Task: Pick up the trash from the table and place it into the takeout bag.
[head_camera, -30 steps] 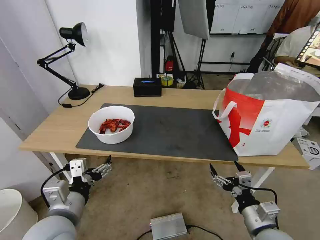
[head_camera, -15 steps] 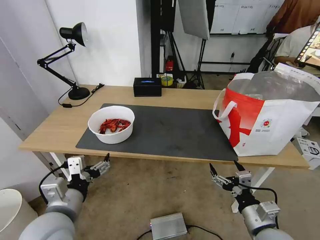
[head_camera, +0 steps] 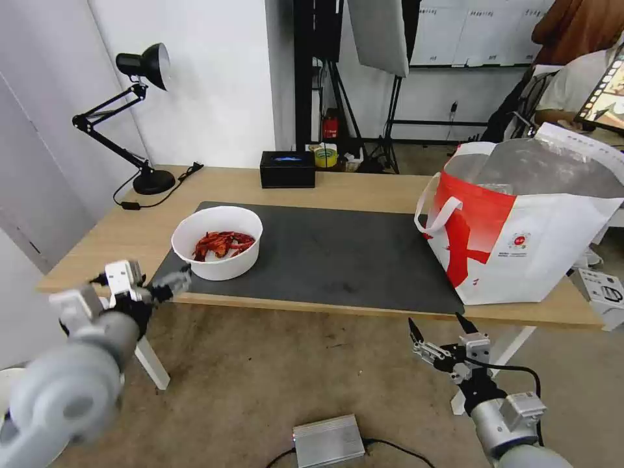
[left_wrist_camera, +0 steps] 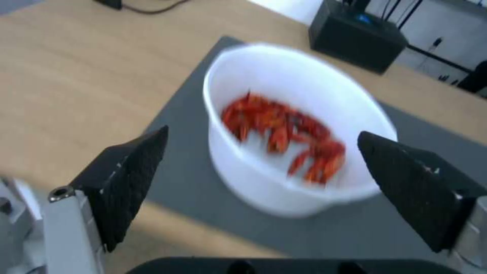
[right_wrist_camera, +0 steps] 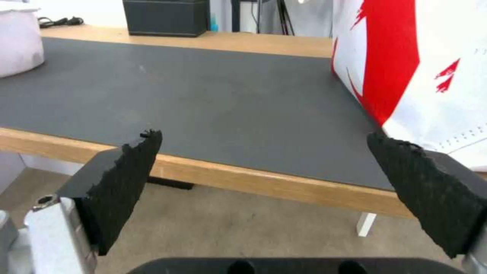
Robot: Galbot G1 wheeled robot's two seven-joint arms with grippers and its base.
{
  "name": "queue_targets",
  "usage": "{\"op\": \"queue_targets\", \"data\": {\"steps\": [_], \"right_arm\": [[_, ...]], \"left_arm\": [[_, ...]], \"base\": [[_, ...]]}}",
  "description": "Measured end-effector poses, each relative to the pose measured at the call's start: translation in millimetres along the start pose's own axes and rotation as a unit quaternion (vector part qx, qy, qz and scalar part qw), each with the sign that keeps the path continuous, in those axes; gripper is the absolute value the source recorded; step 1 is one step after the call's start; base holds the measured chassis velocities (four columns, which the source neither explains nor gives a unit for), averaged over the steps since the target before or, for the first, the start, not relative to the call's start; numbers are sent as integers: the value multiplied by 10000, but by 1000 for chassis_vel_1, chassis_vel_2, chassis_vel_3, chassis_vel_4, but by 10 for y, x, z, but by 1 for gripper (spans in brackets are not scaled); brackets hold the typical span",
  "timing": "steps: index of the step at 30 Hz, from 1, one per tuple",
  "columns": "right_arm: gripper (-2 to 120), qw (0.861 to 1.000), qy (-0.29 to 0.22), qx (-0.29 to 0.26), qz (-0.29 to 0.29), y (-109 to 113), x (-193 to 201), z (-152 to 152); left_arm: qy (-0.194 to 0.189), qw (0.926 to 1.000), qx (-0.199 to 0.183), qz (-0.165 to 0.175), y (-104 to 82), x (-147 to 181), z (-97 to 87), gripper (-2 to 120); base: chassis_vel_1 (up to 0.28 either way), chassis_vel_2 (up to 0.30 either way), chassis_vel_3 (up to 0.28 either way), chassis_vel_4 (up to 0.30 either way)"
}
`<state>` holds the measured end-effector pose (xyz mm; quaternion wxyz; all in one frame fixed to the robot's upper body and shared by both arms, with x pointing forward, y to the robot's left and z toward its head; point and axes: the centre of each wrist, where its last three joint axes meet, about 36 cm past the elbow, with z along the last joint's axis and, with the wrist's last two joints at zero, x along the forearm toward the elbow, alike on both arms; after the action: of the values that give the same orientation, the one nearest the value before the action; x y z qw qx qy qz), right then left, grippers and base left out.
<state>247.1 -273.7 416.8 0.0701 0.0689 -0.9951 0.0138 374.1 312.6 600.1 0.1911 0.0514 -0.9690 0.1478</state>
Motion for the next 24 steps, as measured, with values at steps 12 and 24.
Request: {"op": "queue_targets", "data": {"steps": [12, 24], "right_arm": [[100, 10000, 0, -2, -2, 0, -1, 0], [100, 10000, 0, -1, -2, -1, -1, 0]], "left_arm": [[634, 9968, -223, -430, 24, -789, -324, 100], [988, 9917, -415, -711, -105, -1331, -283, 100]], "base": [[0, 0, 0, 0], [0, 0, 0, 0]]}}
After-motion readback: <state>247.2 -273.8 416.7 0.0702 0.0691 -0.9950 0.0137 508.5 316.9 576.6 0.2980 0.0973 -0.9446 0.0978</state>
